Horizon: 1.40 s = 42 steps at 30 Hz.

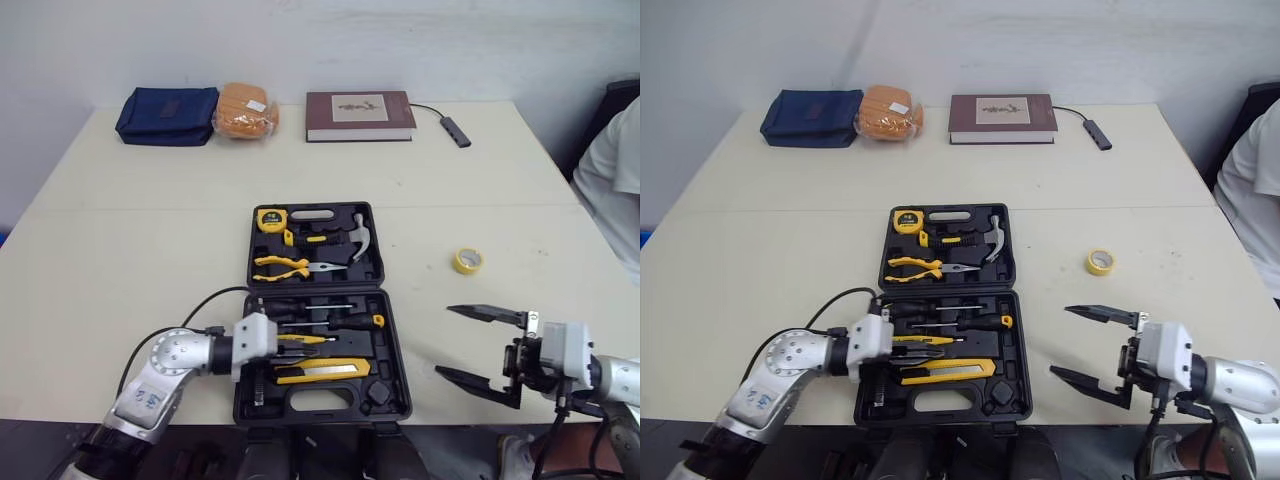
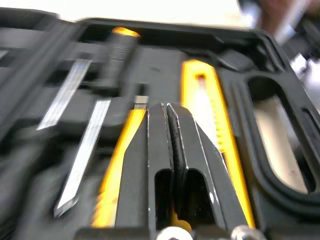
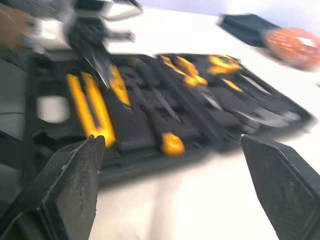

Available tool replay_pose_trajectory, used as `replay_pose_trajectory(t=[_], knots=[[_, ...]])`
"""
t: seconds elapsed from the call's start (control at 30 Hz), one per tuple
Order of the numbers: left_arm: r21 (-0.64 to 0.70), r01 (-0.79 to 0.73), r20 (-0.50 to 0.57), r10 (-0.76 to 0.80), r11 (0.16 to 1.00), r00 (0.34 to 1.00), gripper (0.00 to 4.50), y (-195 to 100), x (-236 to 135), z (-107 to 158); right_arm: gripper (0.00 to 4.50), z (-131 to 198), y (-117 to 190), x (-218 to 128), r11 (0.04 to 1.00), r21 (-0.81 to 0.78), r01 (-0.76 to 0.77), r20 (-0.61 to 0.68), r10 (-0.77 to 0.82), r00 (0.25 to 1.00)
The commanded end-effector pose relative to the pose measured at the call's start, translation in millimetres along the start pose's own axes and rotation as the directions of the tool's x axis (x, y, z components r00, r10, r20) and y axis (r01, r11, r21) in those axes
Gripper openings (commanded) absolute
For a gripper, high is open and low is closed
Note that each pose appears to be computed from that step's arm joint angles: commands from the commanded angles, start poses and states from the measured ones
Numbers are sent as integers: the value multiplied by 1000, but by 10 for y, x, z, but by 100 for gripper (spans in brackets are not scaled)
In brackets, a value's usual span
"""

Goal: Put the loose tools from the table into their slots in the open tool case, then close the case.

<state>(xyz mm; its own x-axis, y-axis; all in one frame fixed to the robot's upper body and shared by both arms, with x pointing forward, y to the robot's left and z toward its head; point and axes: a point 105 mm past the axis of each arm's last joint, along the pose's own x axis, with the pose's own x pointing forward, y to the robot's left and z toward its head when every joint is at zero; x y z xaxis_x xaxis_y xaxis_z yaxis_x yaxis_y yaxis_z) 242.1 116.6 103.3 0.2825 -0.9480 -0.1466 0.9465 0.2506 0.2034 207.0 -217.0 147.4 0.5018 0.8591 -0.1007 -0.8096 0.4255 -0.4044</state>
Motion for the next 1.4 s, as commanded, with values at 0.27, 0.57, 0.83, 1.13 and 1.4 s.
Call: replay_pose_trajectory(t=[0.27, 0.57, 0.83, 1.13, 1.4], knots=[[6, -710, -116, 706, 704, 699, 385, 494, -1697, -130, 450, -169, -506, -973, 828, -170, 535, -68, -552, 831], [-41, -951, -179, 934, 307, 310, 443, 422, -2689, -411, 450, -500, -514, -1773, 554, -191, 810, -176, -831, 527], [-80, -975, -151, 964, 207, 217, 443, 454, -2745, -436, 450, -568, -480, -2006, 420, -184, 889, -197, -902, 385], [-105, -871, -21, 875, 480, 484, 443, 718, -2054, -85, 450, -397, -853, -1279, 619, -98, 780, -135, -784, 605], [-86, -563, 96, 569, 822, 816, 443, 627, -1120, 455, 450, -165, -1163, -367, 853, -25, 521, -318, -501, 805]])
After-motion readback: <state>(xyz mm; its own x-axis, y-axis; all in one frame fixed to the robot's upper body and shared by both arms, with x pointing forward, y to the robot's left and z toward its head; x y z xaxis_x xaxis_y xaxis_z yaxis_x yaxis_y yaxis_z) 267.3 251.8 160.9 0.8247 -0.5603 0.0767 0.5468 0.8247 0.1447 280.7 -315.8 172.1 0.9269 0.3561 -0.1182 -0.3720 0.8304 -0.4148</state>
